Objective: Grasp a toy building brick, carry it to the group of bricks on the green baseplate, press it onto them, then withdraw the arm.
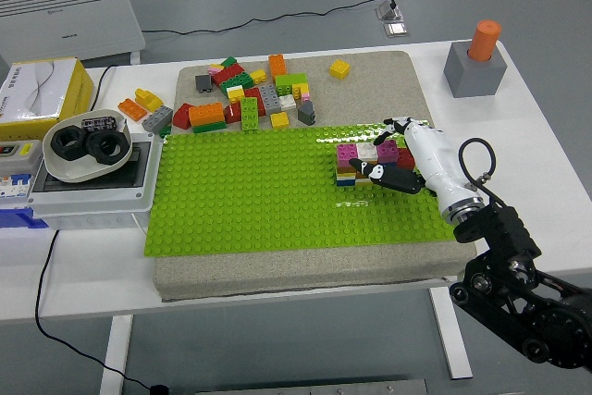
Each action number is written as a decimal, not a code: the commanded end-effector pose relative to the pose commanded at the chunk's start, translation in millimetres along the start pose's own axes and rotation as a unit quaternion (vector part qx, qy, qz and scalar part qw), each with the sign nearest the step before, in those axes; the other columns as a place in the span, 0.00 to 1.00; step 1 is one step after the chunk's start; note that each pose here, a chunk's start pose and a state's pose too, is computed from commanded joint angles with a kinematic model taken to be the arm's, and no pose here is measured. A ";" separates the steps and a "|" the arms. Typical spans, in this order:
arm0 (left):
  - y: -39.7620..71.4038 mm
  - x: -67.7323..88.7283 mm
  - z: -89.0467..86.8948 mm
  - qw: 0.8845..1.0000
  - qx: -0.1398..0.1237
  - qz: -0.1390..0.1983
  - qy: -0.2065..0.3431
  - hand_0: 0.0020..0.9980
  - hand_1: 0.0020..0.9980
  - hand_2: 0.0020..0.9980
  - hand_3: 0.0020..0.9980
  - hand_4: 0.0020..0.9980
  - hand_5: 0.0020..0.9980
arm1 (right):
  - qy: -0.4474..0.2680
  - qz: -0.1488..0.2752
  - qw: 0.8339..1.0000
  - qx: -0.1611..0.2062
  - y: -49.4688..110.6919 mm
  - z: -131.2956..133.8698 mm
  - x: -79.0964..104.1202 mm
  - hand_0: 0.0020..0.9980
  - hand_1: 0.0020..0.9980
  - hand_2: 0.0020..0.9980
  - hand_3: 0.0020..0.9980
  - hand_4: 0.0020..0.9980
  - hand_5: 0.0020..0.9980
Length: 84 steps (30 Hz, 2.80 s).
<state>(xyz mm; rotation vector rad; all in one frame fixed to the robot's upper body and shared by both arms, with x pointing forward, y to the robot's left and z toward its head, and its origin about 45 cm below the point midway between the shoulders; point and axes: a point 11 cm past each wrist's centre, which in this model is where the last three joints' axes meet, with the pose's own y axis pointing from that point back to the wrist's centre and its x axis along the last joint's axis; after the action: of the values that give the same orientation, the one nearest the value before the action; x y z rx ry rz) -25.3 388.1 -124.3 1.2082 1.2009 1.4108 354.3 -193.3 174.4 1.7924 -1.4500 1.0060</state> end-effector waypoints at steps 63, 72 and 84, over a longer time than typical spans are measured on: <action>0.0 0.0 -1.6 1.000 0.000 0.000 0.003 0.70 0.55 0.65 0.83 1.00 1.00 | 0.011 -0.011 0.999 -0.032 -3.3 23.4 -5.4 0.77 0.79 0.83 0.56 0.90 0.65; 0.0 -0.3 -1.6 1.000 0.001 0.000 0.003 0.70 0.55 0.65 0.83 1.00 1.00 | 0.011 -0.013 0.999 -0.034 -2.1 25.0 -5.7 0.77 0.79 0.83 0.56 0.90 0.65; -0.1 -1.1 -1.8 1.000 0.001 0.000 0.004 0.70 0.55 0.65 0.83 1.00 1.00 | 0.009 -0.013 0.999 -0.037 1.3 28.2 -6.4 0.77 0.79 0.83 0.56 0.90 0.65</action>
<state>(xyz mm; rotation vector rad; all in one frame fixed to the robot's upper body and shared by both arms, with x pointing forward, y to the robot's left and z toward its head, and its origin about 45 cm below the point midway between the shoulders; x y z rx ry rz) -26.9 386.8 -124.7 1.2053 1.2085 1.4154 357.4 -213.8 154.3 1.7403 -1.4298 0.9406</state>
